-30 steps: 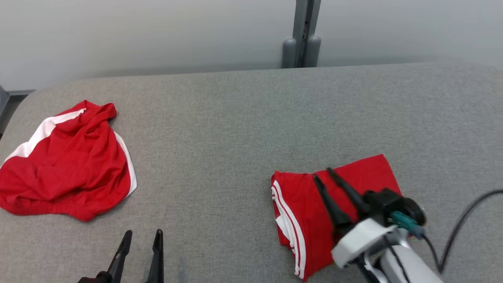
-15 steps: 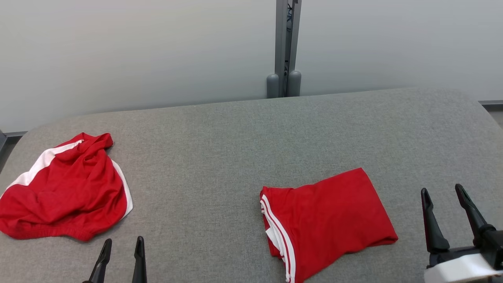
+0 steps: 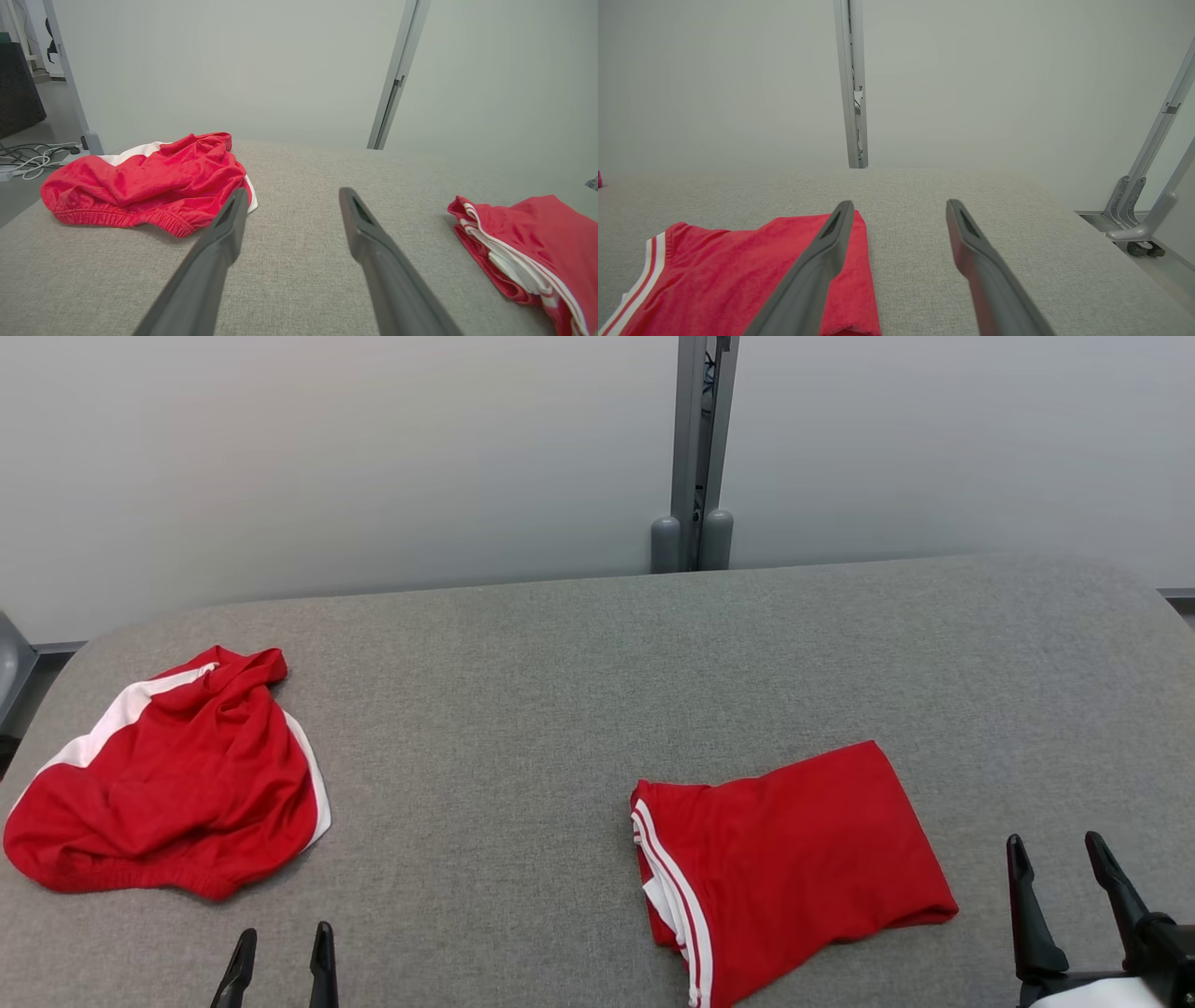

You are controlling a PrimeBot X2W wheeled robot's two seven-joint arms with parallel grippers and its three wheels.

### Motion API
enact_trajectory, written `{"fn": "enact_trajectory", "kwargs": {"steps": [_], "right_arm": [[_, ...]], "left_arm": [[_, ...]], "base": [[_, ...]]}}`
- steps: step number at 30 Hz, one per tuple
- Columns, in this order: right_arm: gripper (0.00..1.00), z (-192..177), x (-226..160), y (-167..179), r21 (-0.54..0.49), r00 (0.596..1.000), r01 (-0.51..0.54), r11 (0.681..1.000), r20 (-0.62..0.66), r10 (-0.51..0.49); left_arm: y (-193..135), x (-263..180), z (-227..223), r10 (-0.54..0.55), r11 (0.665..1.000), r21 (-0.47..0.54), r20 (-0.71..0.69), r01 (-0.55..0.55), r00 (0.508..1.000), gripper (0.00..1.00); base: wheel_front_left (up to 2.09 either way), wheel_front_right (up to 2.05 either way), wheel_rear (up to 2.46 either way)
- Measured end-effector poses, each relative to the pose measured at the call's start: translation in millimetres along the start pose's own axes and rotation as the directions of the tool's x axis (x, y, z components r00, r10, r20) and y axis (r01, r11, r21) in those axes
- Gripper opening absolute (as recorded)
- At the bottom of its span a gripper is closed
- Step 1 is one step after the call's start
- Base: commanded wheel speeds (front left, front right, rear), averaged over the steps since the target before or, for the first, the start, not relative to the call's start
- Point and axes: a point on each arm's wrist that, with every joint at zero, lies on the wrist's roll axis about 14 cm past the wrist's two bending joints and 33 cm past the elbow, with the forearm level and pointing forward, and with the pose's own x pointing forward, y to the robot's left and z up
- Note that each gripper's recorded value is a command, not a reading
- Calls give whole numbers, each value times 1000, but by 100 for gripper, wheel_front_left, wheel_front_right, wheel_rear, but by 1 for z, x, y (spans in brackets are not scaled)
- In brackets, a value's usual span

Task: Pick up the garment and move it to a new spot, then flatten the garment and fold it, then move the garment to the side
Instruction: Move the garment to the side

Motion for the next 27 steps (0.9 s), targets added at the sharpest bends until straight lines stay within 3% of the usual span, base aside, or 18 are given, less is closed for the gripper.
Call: {"fn": "enact_trajectory", "kwargs": {"steps": [5, 7, 9, 14, 20, 23, 27], "right_arm": [[100, -19, 4, 10, 77, 997, -14, 997, -73, 20], [100, -3, 24, 14, 123, 997, -30, 992, -72, 40], [100, 1, 44, 15, 107, 982, -72, 992, -167, 89], [100, -33, 61, 20, 62, 848, -168, 984, -500, 176], [100, -70, 79, 26, 88, 735, -183, 979, -649, 195], [100, -103, 79, 42, 140, 641, -189, 972, -732, 230], [100, -119, 83, 45, 127, 599, -202, 971, -768, 225]], "left_arm": [[1, 0, 1, 5, 1000, -1, 1, -5, 1000, 100], [0, 2, 0, 0, 1000, -1, -2, 0, 1000, 100], [-4, 4, -2, -13, 1000, -1, -11, 13, 1000, 100], [-10, 23, -3, -34, 999, 4, -13, 34, 999, 100], [-8, 37, -13, -33, 999, 4, -48, 33, 998, 100], [-5, 42, -18, -24, 1000, 7, -61, 25, 998, 100], [1, 43, -18, -9, 1000, 16, -63, 10, 998, 100]], "base": [[0, 0, 0], [0, 0, 0], [0, 0, 0], [0, 0, 0], [0, 0, 0], [0, 0, 0], [0, 0, 0]]}}
